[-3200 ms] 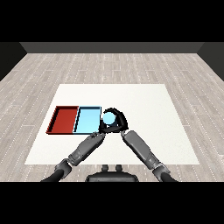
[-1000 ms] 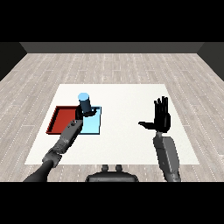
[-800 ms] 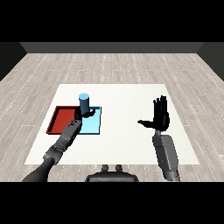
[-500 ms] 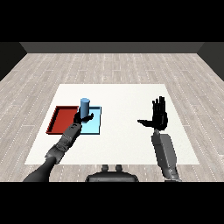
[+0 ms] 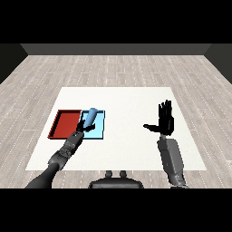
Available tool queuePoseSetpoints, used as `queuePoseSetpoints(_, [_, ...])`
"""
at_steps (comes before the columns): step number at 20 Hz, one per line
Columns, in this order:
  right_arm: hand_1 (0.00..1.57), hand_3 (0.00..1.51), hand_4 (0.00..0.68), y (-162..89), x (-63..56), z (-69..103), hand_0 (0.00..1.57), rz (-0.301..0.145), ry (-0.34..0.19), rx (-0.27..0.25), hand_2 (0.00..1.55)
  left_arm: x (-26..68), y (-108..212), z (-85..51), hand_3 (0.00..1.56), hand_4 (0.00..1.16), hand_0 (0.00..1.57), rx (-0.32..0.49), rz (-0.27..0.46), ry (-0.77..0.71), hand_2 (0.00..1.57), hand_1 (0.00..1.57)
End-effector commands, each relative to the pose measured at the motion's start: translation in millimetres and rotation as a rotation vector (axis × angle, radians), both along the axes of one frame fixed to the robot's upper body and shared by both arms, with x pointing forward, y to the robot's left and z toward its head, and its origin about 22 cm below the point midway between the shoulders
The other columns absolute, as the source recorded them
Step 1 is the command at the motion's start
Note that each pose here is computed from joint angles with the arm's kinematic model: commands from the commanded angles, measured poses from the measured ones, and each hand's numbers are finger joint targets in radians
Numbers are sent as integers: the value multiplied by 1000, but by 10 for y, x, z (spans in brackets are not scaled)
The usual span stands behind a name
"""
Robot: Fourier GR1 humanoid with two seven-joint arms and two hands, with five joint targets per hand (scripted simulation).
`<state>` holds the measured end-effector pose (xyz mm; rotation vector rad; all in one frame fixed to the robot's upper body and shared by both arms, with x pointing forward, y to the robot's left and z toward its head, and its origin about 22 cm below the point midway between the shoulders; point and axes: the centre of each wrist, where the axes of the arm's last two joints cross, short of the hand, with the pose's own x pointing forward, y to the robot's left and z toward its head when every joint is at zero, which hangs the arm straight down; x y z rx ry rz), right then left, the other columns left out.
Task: Pick the blue can and put it in the blue box
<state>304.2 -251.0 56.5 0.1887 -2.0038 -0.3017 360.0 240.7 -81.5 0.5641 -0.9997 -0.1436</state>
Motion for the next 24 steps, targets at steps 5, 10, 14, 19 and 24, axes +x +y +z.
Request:
queuePoseSetpoints(5, [0, 0, 0, 106, 58, 49, 0, 31, -31, 18, 0, -174, 13, -184, 0, 0, 0, 161, 55, -25, 0, 0])
queuePoseSetpoints(10, [0, 0, 0, 100, 102, -16, 0, 34, -18, 29, 0, 44, 58, 65, 0, 0, 0, 111, 130, -193, 0, 0])
queuePoseSetpoints(14, [0, 0, 0, 39, 42, 27, 0, 39, -49, 37, 0, 257, -156, 328, 0, 0, 0, 82, 111, -454, 0, 0])
queuePoseSetpoints(19, [0, 0, 0, 208, 27, 3, 0, 78, -33, 21, 0, 293, -432, 490, 0, 0, 0, -172, -121, -761, 0, 0])
queuePoseSetpoints(24, [0, 0, 0, -10, -123, -181, 0, 91, 17, -25, 0, 108, -327, 466, 0, 0, 0, -339, -275, -931, 0, 0])
